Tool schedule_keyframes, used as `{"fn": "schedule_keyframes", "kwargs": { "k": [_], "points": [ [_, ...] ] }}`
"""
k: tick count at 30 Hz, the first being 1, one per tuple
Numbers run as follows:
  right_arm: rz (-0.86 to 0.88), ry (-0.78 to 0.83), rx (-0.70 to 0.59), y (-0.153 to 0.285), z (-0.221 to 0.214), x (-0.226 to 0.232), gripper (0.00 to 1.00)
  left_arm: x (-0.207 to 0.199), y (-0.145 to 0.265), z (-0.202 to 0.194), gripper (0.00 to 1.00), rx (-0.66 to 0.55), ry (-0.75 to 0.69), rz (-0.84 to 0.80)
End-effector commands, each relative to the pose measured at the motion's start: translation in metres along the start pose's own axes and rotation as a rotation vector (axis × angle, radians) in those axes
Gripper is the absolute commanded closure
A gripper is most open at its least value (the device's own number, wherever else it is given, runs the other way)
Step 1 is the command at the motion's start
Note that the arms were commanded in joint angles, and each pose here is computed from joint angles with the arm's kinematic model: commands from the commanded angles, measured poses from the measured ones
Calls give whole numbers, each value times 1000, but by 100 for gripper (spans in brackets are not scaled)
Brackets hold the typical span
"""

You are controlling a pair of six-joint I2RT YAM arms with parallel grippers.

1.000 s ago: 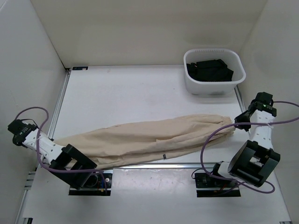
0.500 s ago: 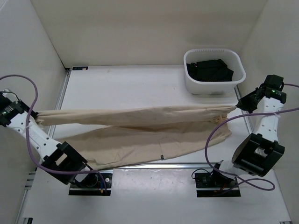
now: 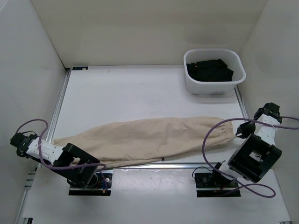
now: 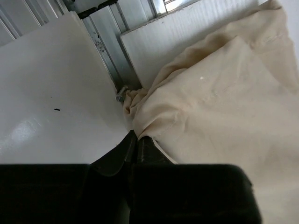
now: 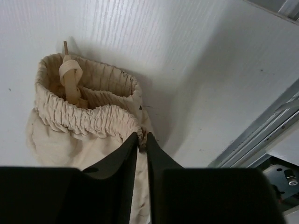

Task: Fold and stack the trousers
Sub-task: Fold the trousers

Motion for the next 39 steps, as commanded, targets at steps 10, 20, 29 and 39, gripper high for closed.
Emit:
{"fn": "schedule_keyframes", "kwargs": {
  "k": [10,20,29,39],
  "points": [
    [7,119,-80,13,12,9,34,13,-10,17,46,-77,24,135],
    [-126,482,-434,80,-45,86,33,-26,98,13,21,-240,-78,-290],
    [-82,670,-287,14,-133,131,42,-27,36,-27,22,16,-128,-220],
    [-181,572,-64,-68,-152,132,65,-48,-47,-64,27,-12,-408,-45]
  ]
}}
Point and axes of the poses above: each gripper's point midway between its finger pads, its own y axis back along the fingers, its own x axis along the line the jaws close on, z = x × y, the point moved 10 cm from there along y, back along the fingers, and after that the axes turned 8 degrees about y, right-handed, at the moved point
